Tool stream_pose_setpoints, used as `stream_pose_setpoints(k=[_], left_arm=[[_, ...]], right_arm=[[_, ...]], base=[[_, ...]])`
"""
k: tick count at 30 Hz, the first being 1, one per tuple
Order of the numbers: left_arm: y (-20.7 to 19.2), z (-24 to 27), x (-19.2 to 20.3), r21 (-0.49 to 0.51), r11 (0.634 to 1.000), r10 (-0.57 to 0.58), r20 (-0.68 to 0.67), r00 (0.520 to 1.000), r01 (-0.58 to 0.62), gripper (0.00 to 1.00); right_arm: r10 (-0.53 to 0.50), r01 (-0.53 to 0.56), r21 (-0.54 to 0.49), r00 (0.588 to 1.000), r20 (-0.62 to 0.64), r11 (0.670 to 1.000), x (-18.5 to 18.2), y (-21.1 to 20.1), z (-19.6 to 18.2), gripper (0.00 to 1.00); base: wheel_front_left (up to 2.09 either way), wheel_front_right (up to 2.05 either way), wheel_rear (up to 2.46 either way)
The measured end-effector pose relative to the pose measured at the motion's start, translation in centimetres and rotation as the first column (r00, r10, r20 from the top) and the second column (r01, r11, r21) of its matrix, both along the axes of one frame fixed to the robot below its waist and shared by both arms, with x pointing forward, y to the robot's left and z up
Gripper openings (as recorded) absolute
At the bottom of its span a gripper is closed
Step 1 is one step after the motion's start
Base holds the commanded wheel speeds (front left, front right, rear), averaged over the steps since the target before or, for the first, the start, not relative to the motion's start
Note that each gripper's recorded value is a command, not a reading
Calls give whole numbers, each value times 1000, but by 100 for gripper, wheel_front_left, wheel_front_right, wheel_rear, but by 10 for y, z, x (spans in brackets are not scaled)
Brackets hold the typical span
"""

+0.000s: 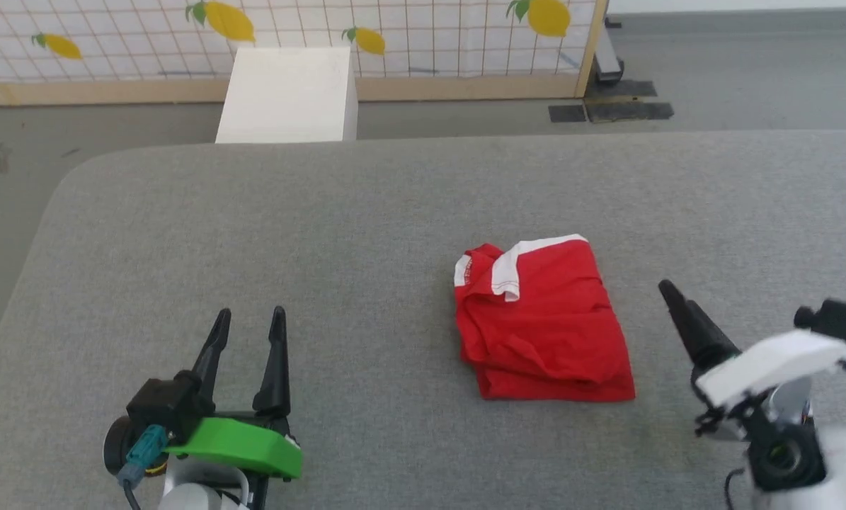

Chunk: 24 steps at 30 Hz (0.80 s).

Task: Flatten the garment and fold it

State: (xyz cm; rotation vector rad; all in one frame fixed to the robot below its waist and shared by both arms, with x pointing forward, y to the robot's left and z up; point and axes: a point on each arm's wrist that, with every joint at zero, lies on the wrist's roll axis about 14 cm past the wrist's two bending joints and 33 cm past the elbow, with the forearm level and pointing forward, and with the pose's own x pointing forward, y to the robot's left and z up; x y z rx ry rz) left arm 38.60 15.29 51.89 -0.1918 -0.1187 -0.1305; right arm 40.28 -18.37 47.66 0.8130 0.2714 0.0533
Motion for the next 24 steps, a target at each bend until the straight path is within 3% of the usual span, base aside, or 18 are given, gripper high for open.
stream_pose_setpoints(k=[4,8,17,18,19,21,24], left_arm=[[3,-2,3,0,1000,8,-4,1000,-8,100],[11,-4,5,4,1000,31,-9,999,-31,100],[36,-12,-2,16,994,105,-37,994,-104,100],[38,-12,-4,18,994,113,-40,993,-112,100],[41,-13,-5,20,993,121,-41,992,-120,100],[45,-13,-7,22,991,133,-42,990,-132,100],[49,-11,-10,22,989,145,-38,989,-145,100]], right_arm=[[93,-79,94,982,-166,992,14,7,-26,100],[175,-133,155,937,-301,979,25,18,-51,100],[390,-300,254,777,-494,919,31,67,-88,100],[417,-327,261,754,-508,908,29,73,-90,93],[442,-352,269,732,-519,897,28,79,-91,50],[481,-392,279,697,-532,877,26,87,-92,4],[506,-443,252,682,-527,860,25,97,-87,0]], base=[[0,0,0],[0,0,0],[0,0,0],[0,0,0],[0,0,0],[0,0,0],[0,0,0]])
